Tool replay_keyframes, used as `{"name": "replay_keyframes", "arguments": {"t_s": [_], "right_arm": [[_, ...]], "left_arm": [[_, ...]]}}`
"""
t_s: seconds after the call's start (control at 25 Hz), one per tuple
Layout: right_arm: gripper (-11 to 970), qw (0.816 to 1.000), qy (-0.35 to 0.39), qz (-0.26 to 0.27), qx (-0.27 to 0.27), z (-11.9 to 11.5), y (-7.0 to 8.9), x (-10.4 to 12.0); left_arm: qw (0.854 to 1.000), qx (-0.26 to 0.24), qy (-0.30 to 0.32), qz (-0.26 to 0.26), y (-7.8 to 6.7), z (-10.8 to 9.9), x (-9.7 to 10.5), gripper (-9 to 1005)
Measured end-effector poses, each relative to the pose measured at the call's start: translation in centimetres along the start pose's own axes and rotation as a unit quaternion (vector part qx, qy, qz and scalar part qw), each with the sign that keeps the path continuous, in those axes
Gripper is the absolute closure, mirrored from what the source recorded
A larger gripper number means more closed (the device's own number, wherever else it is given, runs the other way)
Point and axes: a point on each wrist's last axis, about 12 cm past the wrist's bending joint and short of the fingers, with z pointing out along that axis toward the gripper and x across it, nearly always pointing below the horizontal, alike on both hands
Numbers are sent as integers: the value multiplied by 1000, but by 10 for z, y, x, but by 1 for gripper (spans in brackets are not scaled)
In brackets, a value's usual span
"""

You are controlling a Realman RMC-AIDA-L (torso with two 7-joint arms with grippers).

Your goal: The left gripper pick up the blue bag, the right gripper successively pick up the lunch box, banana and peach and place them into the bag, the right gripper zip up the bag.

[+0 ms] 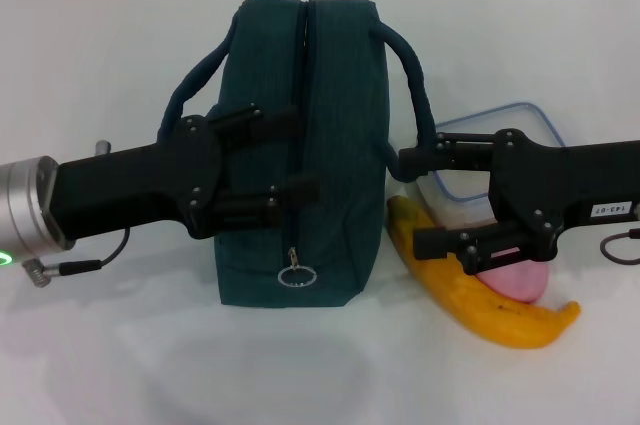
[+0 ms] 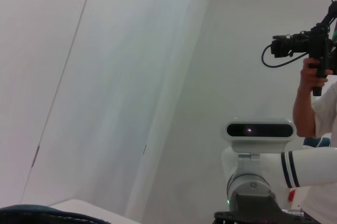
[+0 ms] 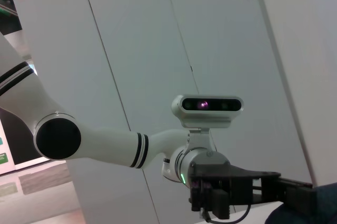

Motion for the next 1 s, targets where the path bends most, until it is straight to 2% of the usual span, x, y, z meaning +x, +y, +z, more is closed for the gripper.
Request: {"name": "replay_keyframes", "arguments": {"t_s": [0.72,0.84,1.0], "right_arm": [[105,1000,1,7,-3,2,1,3],[108,1000,0,10,0,0,2,6],[111,1000,-3,12,9,-4,6,12]], "left_arm": [[1000,2,0,6,-2,3,4,114],[1000,7,-10,7,2,9,-5,114],[1000,-9,-20,-4,12,12,-30,113]]}}
